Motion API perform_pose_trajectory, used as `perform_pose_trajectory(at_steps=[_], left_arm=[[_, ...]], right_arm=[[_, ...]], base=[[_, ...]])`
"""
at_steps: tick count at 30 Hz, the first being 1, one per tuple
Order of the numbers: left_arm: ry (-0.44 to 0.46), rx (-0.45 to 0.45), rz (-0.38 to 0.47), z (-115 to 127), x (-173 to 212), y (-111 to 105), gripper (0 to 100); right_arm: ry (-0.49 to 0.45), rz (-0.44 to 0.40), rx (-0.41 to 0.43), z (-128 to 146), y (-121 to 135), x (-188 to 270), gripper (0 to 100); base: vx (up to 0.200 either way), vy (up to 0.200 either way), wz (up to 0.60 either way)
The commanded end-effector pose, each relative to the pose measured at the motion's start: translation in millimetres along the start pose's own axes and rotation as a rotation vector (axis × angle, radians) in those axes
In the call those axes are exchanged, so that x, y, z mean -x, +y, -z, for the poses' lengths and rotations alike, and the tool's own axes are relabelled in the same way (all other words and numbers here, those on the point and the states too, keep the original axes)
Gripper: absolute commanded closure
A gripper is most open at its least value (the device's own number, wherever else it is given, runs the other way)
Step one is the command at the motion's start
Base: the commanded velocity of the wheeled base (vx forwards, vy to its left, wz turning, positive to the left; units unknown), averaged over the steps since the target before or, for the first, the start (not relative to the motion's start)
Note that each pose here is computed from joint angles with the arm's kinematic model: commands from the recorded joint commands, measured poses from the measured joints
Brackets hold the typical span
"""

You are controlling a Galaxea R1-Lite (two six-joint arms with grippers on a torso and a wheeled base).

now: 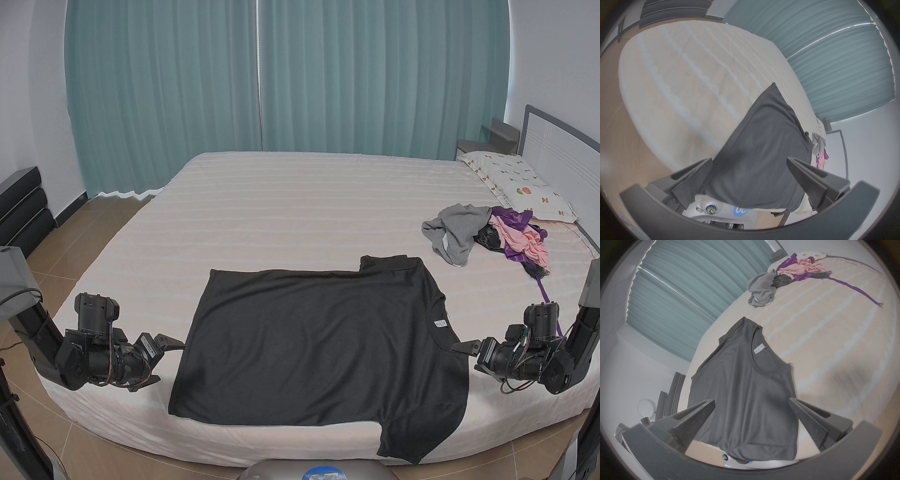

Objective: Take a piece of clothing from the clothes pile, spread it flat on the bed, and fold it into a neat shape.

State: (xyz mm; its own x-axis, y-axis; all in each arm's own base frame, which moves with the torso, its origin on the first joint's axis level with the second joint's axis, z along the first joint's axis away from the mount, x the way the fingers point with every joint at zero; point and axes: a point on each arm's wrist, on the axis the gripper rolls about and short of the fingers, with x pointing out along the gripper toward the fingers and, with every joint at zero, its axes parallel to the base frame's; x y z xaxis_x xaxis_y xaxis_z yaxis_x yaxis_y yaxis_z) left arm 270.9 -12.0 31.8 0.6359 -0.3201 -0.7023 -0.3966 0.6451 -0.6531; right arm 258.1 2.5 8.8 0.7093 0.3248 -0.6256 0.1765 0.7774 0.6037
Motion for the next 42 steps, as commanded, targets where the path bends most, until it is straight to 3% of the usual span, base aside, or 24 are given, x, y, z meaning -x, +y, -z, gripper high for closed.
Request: perform_pose_trajectory(at_steps=[1, 10, 22, 30, 36, 42], left_arm=[[0.003, 0.001, 0.002, 5.0, 7.7, 2.4, 0], [0.058, -0.009, 0.055, 18.0, 12.5, 5.1, 0], [0.104, -0.015, 0.056, 30.0, 7.6, -0.6, 0], [0.106, -0.028, 0.059, 32.8, 8.0, -3.3, 0], [0.060, -0.031, 0.016, 25.0, 12.4, 7.2, 0], [0.045, -0.121, -0.087, 30.2, 10.5, 23.6, 0]], right_arm=[[0.008, -0.001, -0.003, 4.2, 0.5, 6.1, 0], [0.025, 0.004, -0.004, 8.4, -0.6, 6.8, 0], [0.063, -0.016, 0.014, 16.2, 6.5, 2.7, 0], [0.099, -0.027, 0.023, 24.3, 11.7, -0.5, 0], [0.102, -0.025, 0.022, 25.0, 11.3, -0.1, 0], [0.102, -0.020, 0.019, 24.9, 10.0, -1.1, 0]], base=[[-0.200, 0.000, 0.00], [0.000, 0.000, 0.00], [0.000, -0.200, 0.00], [0.000, 0.000, 0.00], [0.000, 0.000, 0.00], [0.000, 0.000, 0.00]])
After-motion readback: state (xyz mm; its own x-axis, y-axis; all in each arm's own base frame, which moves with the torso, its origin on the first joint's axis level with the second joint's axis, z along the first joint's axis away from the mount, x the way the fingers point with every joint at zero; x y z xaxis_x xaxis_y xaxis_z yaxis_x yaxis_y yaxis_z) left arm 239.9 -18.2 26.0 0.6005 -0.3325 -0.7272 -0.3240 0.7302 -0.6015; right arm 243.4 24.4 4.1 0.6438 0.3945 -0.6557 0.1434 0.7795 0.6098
